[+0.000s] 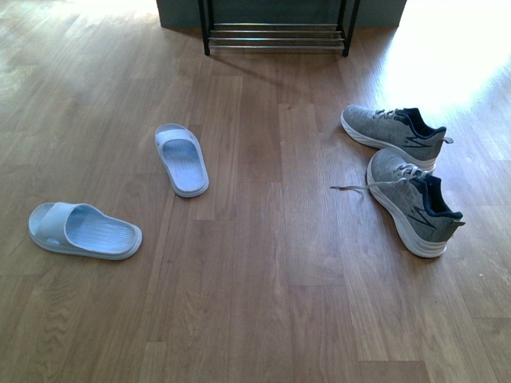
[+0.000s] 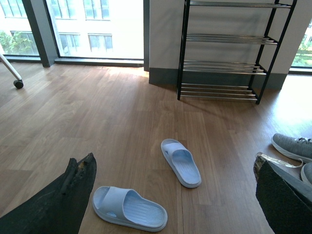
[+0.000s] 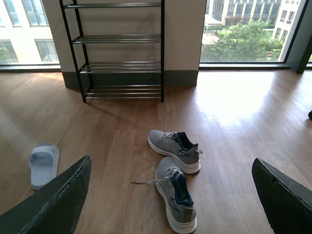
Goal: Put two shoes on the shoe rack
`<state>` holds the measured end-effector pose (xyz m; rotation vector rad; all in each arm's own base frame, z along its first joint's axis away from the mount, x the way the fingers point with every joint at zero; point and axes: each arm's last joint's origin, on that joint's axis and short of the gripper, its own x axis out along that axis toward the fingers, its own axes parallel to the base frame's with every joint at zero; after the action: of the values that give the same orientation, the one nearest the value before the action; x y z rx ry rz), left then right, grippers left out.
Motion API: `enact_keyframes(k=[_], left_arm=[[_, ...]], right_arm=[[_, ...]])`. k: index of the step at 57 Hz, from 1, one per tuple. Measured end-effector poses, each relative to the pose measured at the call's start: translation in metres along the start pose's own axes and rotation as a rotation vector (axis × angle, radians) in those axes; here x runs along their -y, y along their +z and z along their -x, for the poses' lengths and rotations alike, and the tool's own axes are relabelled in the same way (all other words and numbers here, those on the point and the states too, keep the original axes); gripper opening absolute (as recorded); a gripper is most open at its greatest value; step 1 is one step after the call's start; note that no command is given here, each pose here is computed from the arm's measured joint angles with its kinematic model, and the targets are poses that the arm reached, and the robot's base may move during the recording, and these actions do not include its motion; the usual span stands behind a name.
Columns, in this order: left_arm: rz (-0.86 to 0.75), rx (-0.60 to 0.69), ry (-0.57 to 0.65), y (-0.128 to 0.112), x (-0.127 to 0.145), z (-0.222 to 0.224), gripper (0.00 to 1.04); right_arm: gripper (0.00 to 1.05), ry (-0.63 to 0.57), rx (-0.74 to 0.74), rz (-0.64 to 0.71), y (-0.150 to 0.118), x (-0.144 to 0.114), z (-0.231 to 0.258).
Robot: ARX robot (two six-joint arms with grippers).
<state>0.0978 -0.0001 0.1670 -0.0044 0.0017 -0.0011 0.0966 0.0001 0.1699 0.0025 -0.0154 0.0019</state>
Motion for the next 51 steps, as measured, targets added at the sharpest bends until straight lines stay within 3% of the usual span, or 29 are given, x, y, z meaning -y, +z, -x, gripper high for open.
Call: enact_keyframes(k=[51], left_arm=[[0.0,0.0,0.0,0.0,0.0,0.0,0.95]], right_arm=[[0.96,0.0,0.0,0.0,0.0,0.0,0.0]])
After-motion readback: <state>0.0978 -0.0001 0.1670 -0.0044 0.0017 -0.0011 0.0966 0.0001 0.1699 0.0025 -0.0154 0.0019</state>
